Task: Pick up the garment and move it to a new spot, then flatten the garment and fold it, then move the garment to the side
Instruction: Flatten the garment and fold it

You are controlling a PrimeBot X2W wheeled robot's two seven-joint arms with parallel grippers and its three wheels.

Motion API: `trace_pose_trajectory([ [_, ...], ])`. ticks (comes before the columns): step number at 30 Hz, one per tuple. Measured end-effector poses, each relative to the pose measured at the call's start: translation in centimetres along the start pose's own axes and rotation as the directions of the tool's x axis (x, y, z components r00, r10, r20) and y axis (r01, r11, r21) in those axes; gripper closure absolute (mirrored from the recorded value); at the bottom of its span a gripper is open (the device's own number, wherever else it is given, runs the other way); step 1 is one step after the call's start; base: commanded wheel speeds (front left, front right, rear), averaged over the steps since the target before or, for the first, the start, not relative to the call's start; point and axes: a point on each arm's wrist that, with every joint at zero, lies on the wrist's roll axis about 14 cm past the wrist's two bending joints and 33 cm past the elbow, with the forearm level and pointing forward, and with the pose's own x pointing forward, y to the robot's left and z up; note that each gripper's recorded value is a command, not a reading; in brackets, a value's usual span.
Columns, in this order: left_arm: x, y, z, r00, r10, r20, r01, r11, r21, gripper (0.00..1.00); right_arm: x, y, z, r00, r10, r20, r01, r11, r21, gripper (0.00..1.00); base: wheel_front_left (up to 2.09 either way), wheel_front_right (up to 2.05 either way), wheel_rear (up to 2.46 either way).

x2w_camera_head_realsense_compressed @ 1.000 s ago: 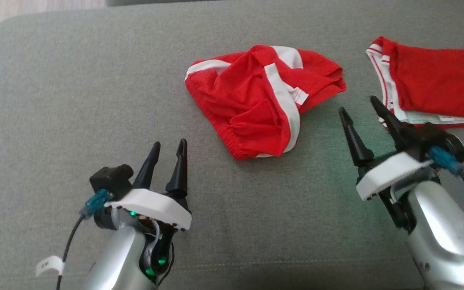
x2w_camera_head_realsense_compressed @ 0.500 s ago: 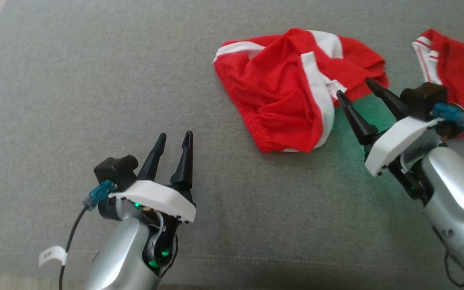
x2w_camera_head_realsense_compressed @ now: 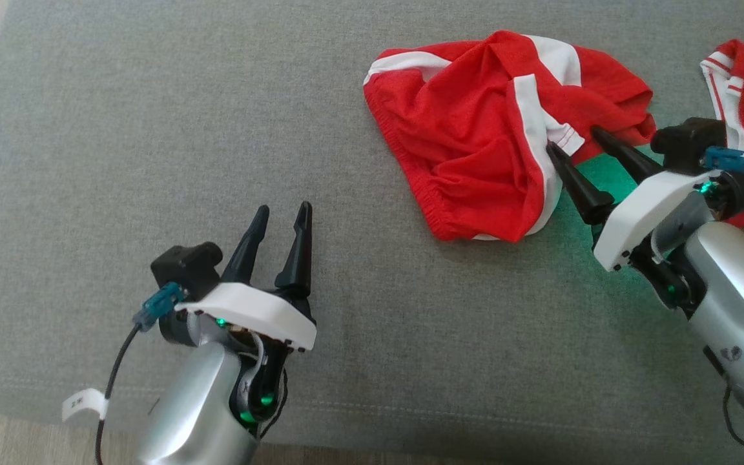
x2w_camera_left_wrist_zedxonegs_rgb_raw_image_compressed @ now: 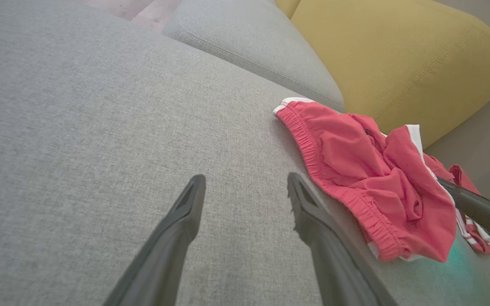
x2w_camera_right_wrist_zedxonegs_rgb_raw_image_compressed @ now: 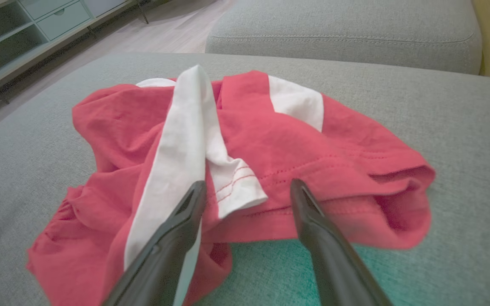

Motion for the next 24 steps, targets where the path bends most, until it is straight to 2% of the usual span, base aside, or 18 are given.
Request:
trace_pose_trajectory([
  [12,0.27,-0.21,-0.05,1.0,-0.007,-0.002,0.007,1.0,0.0,0.0,0.04,-0.57,-0.34,1.0,-0.005,-0.005,0.005,1.0,0.008,0.0,0.0,0.0,0.0],
  [13,0.27,-0.21,-0.05,1.0,-0.007,-0.002,0.007,1.0,0.0,0.0,0.04,-0.57,-0.34,1.0,-0.005,-0.005,0.005,1.0,0.008,0.09,0.0,0.0,0.0],
  [14,0.27,-0.22,-0.06,1.0,-0.007,-0.002,0.007,1.0,0.0,0.0,0.04,-0.49,-0.42,1.0,-0.002,-0.006,0.002,1.0,0.006,0.32,0.0,0.0,0.0],
  [15,0.28,-0.23,-0.06,1.0,-0.008,-0.002,0.008,1.0,0.0,0.0,0.07,-0.38,-0.46,1.0,0.002,-0.008,-0.002,1.0,0.005,0.62,0.0,0.0,0.0],
  [16,0.28,-0.24,-0.05,1.0,-0.008,-0.002,0.008,1.0,0.0,0.0,0.09,-0.28,-0.5,1.0,0.006,-0.01,-0.006,1.0,0.003,0.86,0.0,0.0,0.0],
  [17,0.28,-0.23,-0.06,1.0,-0.008,-0.002,0.008,1.0,0.0,0.0,0.14,-0.18,-0.46,1.0,0.011,-0.012,-0.011,1.0,0.001,1.0,0.0,0.0,0.0],
  [24,0.22,-0.11,-0.03,1.0,-0.004,-0.002,0.004,1.0,0.002,0.0,0.23,0.04,-0.2,1.0,0.025,-0.008,-0.025,1.0,-0.006,1.0,0.0,0.0,0.0],
])
